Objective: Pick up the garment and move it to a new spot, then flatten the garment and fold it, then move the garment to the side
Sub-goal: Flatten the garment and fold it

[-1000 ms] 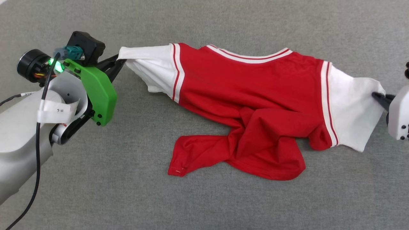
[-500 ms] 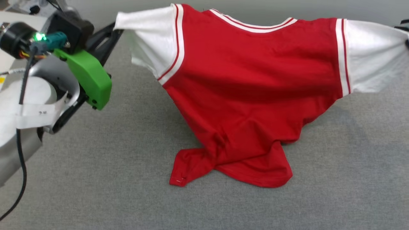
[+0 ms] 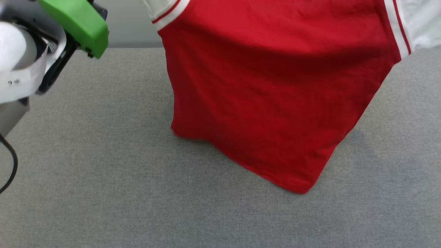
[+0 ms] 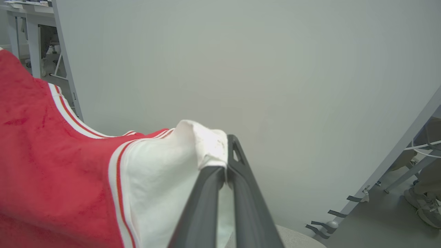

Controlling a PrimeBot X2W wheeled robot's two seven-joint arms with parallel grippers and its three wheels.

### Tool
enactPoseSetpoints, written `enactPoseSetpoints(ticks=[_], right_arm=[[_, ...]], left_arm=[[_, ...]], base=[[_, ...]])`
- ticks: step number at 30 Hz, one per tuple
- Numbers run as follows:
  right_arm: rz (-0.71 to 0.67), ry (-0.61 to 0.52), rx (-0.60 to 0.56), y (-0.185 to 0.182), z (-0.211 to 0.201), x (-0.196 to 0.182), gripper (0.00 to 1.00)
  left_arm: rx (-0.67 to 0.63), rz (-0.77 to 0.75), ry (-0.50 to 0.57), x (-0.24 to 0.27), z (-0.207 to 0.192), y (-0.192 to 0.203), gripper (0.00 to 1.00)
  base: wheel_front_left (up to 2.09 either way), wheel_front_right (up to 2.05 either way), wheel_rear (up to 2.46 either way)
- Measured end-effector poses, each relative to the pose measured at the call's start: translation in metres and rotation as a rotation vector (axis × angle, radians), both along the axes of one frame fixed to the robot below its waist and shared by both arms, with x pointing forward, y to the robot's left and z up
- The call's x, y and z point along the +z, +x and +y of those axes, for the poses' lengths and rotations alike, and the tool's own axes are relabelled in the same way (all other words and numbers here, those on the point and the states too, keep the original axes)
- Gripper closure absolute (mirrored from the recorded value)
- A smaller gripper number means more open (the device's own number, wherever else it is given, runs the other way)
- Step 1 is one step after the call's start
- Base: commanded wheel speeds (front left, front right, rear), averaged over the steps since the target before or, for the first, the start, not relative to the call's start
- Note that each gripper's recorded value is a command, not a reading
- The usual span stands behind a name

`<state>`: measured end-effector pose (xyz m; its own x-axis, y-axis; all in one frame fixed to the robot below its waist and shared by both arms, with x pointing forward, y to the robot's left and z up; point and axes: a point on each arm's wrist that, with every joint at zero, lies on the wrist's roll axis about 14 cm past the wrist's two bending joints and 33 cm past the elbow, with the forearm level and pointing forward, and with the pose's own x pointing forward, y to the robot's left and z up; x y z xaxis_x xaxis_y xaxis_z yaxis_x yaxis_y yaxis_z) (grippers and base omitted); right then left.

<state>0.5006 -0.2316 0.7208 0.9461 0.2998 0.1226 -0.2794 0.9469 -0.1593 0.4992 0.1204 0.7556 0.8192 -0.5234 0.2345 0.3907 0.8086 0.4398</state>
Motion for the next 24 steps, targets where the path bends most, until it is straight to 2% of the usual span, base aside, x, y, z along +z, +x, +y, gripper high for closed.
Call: enactPoseSetpoints(ticks=[5,14,24], right_arm=[[-0.033,-0.022,-0.002,0.020,0.009,0.015,1.00],[-0.181,-0.058,-0.085,0.088,0.006,0.065,1.00],[-0.245,-0.073,-0.136,0.165,0.012,0.063,1.00]], left_arm=[[-0.005,-0.042,-0.023,0.017,-0.007,0.021,1.00],[0.036,-0.141,-0.040,0.046,-0.007,0.090,1.00],[0.084,-0.199,-0.081,0.036,0.000,0.164,1.00]], base=[[0.00,0.00,0.00],[0.00,0.00,0.00],[0.00,0.00,0.00]])
